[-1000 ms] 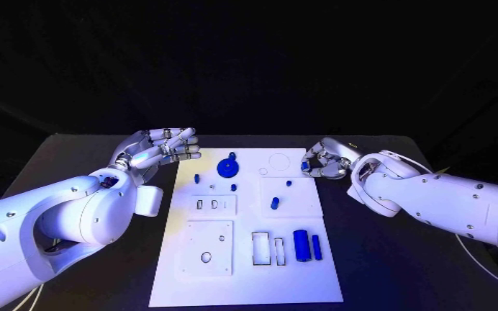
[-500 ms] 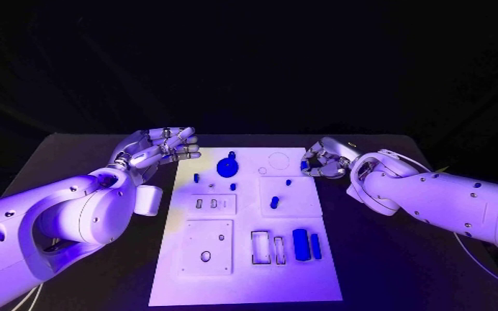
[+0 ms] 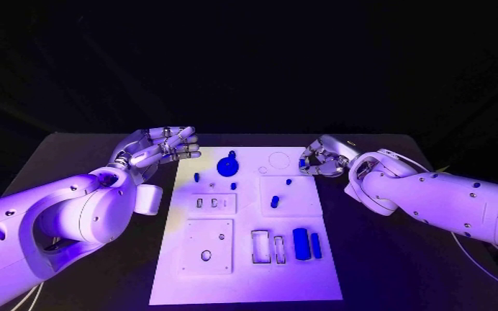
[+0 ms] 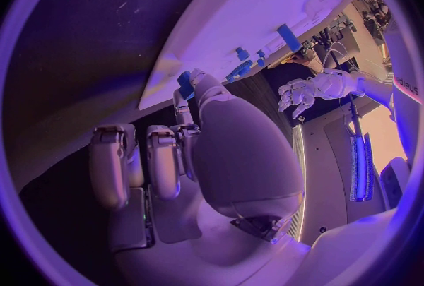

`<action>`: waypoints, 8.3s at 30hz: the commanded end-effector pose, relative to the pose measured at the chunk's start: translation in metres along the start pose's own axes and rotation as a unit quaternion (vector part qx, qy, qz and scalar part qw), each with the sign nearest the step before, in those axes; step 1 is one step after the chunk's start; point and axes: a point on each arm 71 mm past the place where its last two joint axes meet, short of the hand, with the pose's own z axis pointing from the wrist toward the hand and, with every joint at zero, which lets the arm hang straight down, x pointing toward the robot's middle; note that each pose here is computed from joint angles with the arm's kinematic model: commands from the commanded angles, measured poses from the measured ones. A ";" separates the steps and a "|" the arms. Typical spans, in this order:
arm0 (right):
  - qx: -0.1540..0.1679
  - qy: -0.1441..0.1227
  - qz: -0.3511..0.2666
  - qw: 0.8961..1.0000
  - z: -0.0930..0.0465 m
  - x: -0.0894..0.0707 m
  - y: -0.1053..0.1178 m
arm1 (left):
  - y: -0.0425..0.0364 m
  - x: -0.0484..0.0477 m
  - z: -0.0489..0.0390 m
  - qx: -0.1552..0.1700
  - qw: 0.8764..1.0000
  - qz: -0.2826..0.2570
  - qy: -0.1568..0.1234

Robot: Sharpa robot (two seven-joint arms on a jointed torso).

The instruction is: Assemble the parts on the task board

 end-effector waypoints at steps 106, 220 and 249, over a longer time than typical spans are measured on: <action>-0.141 0.094 -0.085 0.982 0.018 0.113 0.185 | 0.0027 -0.0002 0.0068 -0.002 1.000 -0.002 0.006; -0.012 -0.007 0.171 0.985 -0.023 -0.026 0.067 | 0.0655 0.0643 0.0877 -0.337 0.741 0.556 0.168; -0.011 -0.002 0.171 0.985 -0.022 -0.024 0.067 | 0.0682 0.0678 0.0874 -0.338 0.733 0.561 0.184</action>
